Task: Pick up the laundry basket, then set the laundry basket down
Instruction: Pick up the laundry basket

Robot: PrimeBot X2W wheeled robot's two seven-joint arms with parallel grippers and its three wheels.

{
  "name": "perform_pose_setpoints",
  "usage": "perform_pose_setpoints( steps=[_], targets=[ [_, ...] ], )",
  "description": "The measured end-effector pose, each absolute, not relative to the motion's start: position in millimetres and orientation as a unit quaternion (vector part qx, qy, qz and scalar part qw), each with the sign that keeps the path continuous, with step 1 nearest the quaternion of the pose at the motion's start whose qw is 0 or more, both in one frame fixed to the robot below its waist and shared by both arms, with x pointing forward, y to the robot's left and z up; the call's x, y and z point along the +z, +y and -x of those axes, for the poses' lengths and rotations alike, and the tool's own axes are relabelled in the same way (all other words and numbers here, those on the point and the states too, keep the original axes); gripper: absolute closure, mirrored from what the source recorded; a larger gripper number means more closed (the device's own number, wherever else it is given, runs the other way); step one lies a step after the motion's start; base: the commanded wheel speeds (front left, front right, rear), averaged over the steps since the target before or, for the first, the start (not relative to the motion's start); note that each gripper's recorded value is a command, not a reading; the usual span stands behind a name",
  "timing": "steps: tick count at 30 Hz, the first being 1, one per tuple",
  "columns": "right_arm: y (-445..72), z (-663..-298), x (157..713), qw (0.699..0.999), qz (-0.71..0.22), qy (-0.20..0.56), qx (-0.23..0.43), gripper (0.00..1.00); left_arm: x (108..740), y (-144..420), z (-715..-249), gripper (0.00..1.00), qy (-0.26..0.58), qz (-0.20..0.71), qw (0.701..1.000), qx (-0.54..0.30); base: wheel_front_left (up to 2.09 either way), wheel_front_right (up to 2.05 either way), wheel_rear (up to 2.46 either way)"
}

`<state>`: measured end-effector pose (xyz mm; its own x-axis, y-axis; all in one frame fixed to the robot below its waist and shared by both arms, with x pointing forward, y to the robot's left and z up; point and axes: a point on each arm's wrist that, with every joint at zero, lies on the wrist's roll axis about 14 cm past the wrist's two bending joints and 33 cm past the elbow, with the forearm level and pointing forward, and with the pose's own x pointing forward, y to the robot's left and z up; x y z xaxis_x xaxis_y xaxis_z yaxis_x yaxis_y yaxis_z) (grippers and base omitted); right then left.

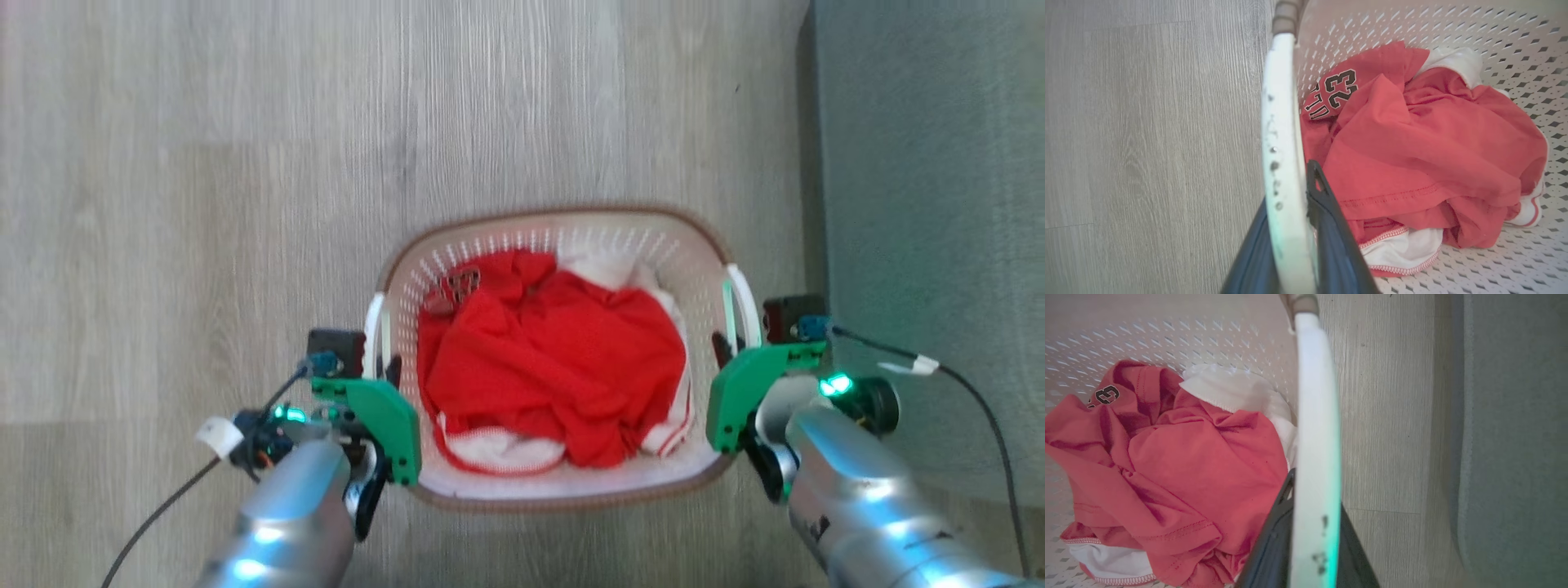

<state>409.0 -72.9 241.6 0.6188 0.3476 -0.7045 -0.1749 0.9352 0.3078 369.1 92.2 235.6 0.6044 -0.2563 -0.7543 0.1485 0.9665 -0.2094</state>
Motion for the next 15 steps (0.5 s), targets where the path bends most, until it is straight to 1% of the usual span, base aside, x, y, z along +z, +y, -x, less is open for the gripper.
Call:
perform_pose_setpoints(
  steps=[8,15],
  targets=[
    [-71,-385,268,0.888,-0.104,0.421,0.153,1.00,255,91,-343,1.00,0.444,0.061,0.886,-0.118,0.00,0.00,0.00],
    [-72,-355,279,0.881,-0.103,0.435,0.155,1.00,266,90,-315,1.00,0.449,0.057,0.883,-0.122,0.00,0.00,0.00]
  ],
)
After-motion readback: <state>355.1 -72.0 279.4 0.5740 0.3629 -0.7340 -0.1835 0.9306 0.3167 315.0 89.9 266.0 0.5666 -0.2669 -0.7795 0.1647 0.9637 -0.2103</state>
